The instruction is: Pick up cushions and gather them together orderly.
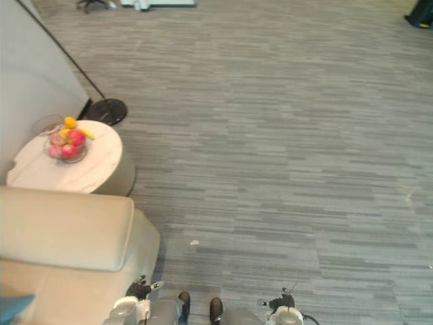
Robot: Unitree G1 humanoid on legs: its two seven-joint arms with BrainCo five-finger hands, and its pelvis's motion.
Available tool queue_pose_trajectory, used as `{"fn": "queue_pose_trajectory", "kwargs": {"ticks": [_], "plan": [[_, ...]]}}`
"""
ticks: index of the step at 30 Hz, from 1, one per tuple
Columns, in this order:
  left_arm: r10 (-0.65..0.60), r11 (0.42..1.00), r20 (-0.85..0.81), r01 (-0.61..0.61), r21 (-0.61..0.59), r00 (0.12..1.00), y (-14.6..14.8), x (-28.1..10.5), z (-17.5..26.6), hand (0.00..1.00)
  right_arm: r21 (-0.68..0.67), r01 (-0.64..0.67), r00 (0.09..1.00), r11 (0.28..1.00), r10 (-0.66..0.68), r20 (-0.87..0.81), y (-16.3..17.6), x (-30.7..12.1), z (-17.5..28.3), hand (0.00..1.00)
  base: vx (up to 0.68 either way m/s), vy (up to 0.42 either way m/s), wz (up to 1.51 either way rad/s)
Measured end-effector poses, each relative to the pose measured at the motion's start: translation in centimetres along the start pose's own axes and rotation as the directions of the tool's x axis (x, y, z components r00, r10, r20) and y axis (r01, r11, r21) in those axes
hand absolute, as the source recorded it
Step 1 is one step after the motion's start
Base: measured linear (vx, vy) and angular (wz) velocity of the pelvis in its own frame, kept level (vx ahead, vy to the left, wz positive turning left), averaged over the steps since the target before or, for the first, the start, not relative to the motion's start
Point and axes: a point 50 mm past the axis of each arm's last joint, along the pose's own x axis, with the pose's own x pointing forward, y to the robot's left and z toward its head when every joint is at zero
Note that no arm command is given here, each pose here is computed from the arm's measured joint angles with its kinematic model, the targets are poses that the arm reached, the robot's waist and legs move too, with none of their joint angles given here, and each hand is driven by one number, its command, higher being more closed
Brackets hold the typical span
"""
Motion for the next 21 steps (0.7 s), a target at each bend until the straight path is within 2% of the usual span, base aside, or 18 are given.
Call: {"fn": "queue_pose_trajectory", "kwargs": {"ticks": [5,9,14,19,21], "plan": [[0.013,1.0,-0.002,-0.013,-0.011,1.0,0.5,0.0,-0.1,0.0,0.027,-0.045,0.999,0.999,0.044,0.023,1.7,-0.3,0.5,0.0,0.08,0.03,-1.01],[0.027,0.999,-0.035,-0.026,0.044,0.999,1.6,-0.1,-0.8,0.0,0.024,-0.06,0.998,0.998,0.059,0.031,1.8,-0.1,0.9,0.0,0.02,-0.202,-0.73],[0.058,0.993,-0.041,-0.054,0.104,0.997,3.4,0.0,-0.9,0.0,0.006,-0.058,0.998,0.998,0.058,0.014,1.6,0.1,1.0,0.0,0.12,-0.429,-0.69],[0.016,0.997,-0.08,-0.01,0.08,0.997,1.4,-0.3,-2.0,0.0,-0.035,0.013,1.0,0.999,-0.012,0.028,-1.7,0.9,1.6,0.0,0.2,-0.552,-0.65],[0.019,0.997,-0.058,-0.015,0.073,0.998,1.5,-0.2,-1.5,0.0,-0.016,0.006,1.0,1.0,-0.006,-0.003,-1.3,0.8,0.8,0.0,0.29,-0.51,-0.6]]}}
